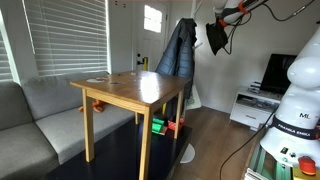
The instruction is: Move the hat to the coat stick below it
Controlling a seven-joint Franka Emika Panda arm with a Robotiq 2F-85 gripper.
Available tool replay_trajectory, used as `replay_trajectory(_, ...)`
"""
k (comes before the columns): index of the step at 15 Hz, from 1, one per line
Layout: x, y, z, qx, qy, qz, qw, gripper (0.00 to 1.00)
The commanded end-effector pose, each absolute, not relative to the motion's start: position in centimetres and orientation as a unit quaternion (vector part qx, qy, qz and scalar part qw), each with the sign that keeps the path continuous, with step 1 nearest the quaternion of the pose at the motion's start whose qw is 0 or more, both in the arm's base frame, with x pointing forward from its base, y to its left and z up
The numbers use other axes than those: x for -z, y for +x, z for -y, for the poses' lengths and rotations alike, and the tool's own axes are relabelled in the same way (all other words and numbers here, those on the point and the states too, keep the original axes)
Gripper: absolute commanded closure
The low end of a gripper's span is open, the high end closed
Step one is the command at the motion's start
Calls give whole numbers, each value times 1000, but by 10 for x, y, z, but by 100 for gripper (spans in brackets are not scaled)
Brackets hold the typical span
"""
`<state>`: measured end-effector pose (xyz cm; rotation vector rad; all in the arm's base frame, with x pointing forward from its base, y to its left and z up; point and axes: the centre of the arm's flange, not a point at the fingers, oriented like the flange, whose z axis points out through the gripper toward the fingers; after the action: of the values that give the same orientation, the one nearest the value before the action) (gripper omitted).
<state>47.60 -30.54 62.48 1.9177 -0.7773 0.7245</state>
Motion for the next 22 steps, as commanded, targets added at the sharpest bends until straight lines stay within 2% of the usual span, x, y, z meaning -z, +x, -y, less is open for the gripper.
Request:
replay_trajectory(1, -606, 502, 317, -317, 775, 313, 448, 98)
replay_trajectory(7, -574, 530, 320, -318, 784, 312, 433, 98)
replay_trajectory(22, -514, 562, 316, -287, 815, 265, 427, 98)
